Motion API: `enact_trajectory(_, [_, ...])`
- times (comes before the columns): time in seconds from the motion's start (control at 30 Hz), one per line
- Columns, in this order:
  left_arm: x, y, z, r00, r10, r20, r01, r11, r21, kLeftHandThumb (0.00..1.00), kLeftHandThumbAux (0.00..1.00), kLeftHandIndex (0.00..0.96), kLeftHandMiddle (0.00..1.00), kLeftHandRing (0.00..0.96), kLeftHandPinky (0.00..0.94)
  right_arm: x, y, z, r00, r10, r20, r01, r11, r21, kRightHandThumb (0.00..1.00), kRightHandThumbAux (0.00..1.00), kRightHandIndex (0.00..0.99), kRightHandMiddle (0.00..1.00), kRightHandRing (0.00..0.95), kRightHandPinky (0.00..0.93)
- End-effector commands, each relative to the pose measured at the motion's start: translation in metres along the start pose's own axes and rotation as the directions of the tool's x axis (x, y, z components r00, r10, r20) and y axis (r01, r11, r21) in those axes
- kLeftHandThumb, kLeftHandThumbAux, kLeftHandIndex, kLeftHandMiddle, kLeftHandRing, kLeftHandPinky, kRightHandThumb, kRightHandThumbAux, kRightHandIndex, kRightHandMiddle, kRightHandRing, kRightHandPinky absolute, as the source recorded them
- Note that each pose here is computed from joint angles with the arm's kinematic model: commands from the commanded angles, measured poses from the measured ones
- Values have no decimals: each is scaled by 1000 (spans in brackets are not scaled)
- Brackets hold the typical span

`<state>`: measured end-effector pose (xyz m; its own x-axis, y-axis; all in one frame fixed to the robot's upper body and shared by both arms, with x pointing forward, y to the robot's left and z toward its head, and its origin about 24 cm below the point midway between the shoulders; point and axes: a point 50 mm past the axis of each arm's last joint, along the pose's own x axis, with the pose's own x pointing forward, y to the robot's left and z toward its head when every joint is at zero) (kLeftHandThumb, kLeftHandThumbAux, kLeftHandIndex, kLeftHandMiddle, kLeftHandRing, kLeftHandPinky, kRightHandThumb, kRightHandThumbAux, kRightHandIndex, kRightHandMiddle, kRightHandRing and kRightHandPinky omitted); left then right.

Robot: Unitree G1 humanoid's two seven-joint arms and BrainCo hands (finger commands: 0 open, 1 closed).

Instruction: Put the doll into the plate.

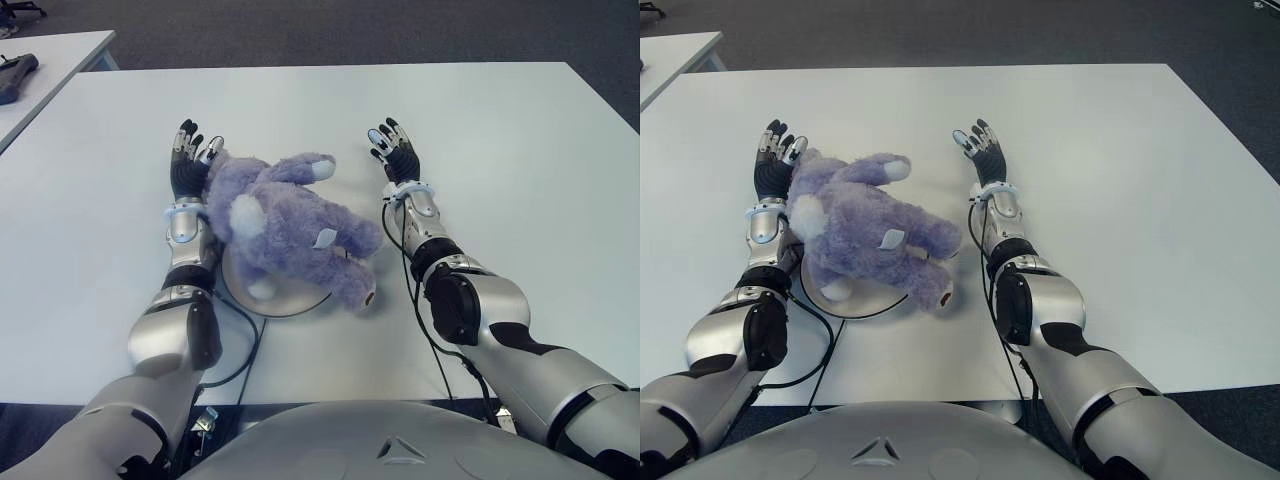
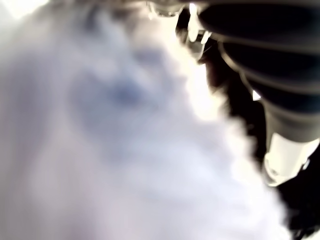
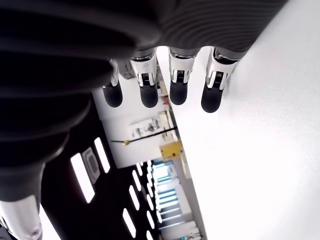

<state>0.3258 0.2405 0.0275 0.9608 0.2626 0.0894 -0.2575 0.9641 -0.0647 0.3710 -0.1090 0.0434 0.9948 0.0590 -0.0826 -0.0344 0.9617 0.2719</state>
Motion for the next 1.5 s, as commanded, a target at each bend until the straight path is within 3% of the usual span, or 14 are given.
enact_trajectory(0.03, [-121,15,-113,875,77,-478,-119,991,-57,0,592,19,59,43,50,-44,-6,-84,943,-92,-319,126,988,86,0,700,17,44,17,9])
enact_trajectory(0.5, [-118,21,-111,876,81,-475,-108,994,-29,0,600,11,52,36,54,-66,11,-114,908,-70,-413,112,991,77,0,731,45,65,47,61])
enact_trajectory(0.73, [-119,22,-110,877,88,-473,-107,994,-13,0,629,20,58,46,76,-69,15,-119,892,-87,-443,93,996,-7,0,754,62,72,66,89])
enact_trajectory(0.97, [-120,24,-112,863,99,-495,-130,991,-27,0,649,25,62,52,84,-68,20,-116,899,-113,-424,90,993,-73,0,780,61,68,70,100])
enact_trajectory(1.5, [-120,26,-112,860,127,-494,-121,992,44,0,655,30,75,71,107,-72,19,-120,894,-150,-423,113,987,-112,0,811,75,82,90,130])
